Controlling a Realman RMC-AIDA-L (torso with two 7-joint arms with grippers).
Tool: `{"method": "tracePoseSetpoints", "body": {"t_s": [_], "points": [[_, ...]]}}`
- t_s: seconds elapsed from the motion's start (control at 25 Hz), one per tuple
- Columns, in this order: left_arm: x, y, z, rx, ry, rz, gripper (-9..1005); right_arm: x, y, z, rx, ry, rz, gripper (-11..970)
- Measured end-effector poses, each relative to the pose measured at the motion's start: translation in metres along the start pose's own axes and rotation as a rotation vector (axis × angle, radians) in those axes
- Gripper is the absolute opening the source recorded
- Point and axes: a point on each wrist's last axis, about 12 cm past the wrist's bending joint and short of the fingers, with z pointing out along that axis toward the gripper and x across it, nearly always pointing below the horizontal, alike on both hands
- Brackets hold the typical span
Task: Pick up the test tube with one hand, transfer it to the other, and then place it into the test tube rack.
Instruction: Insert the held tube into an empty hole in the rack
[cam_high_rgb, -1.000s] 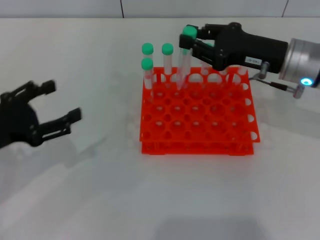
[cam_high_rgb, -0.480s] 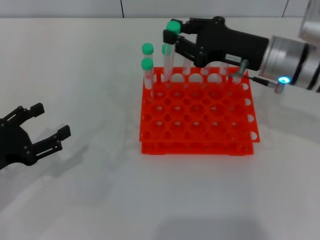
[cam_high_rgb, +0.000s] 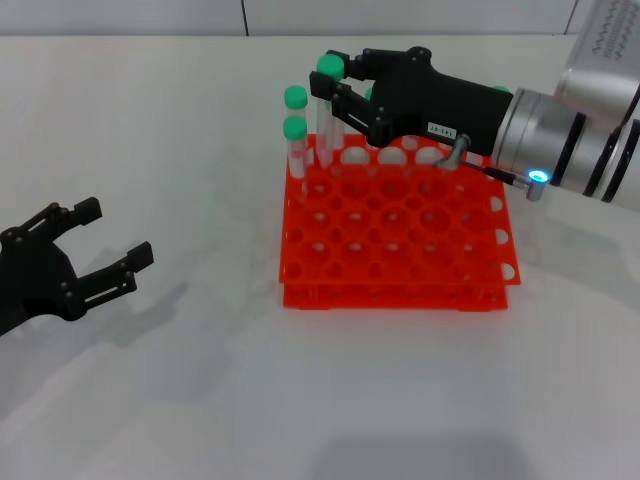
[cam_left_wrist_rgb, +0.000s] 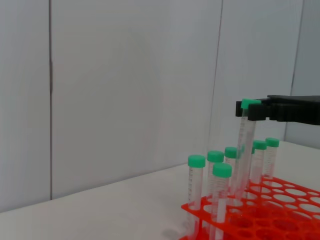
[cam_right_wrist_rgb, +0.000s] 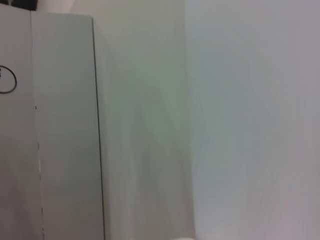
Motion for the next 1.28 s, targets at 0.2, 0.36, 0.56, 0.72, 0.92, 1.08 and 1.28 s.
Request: {"method": "tracePoseSetpoints", "body": {"t_s": [0.2, 0.36, 0.56, 0.72, 0.92, 1.08, 1.28], "points": [[-0.001, 0.0, 0.003, 0.007, -0.002, 0.003, 871, 0.004, 0.0, 0.0, 0.013, 0.025, -0.014, 330], [-0.002, 0.0, 0.003, 0.013, -0.005, 0.003, 871, 0.007, -0.001, -0.002, 0.024, 0.034, -0.022, 334], [-0.001, 0.0, 0.003, 0.014, -0.004, 0.003, 870, 0.008, -0.002, -0.003, 0.035, 0.044, -0.037, 339], [-0.001, 0.0, 0.003, 0.015, -0.004, 0.003, 870, 0.01, -0.003, -0.003, 0.047, 0.059, -0.047, 344], [-0.002, 0.0, 0.004, 0.018, -0.004, 0.005, 869, 0.013, -0.003, -0.002, 0.05, 0.076, -0.052, 349], [-0.002, 0.0, 0.004, 0.018, -0.005, 0.005, 868, 0.015, -0.001, -0.001, 0.045, 0.094, -0.058, 353], [-0.004, 0.001, 0.006, 0.024, -0.008, 0.01, 867, 0.016, 0.001, 0.002, 0.041, 0.12, -0.073, 359]]}}
